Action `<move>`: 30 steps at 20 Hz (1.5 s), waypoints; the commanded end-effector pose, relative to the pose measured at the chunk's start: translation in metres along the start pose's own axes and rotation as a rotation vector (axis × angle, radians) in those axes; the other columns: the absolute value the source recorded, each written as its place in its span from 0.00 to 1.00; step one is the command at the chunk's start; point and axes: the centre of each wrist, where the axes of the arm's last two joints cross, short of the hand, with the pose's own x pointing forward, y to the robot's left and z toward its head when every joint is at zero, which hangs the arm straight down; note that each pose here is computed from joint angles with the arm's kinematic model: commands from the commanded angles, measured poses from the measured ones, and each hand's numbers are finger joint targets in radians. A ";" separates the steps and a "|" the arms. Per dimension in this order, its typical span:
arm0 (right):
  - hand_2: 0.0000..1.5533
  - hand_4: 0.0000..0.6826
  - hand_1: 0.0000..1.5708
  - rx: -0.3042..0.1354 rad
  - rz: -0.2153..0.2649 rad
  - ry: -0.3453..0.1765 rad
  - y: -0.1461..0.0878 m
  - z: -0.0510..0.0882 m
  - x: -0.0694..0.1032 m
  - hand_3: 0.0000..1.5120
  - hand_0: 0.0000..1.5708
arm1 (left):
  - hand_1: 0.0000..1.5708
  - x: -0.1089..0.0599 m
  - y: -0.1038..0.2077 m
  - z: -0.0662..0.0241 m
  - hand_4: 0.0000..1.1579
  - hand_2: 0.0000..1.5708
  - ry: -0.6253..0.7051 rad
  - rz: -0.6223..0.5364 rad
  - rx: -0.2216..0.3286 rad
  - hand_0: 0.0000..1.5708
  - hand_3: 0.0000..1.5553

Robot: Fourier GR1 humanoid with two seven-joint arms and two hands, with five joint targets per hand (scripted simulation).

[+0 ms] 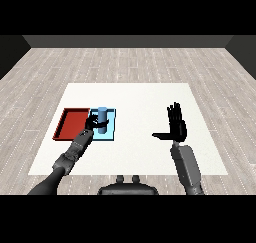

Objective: Pick the blue can and put it in the blue box

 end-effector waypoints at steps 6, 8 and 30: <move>0.00 0.00 0.00 0.002 -0.040 -0.017 -0.019 -0.007 0.010 0.00 0.00 | 0.00 0.000 -0.001 -0.0015 0.31 0.00 0.195 -0.035 -0.017 0.00 0.00; 0.00 0.00 0.00 0.016 -0.040 -0.028 0.006 -0.017 0.012 0.00 0.00 | 0.00 -0.011 0.009 -0.0016 0.00 0.00 0.168 -0.099 0.012 0.00 0.00; 0.00 0.00 0.00 0.108 0.082 0.073 -0.032 0.026 -0.009 0.00 0.00 | 0.00 0.053 -0.005 0.0207 0.00 0.00 -0.712 0.651 -0.301 0.00 0.00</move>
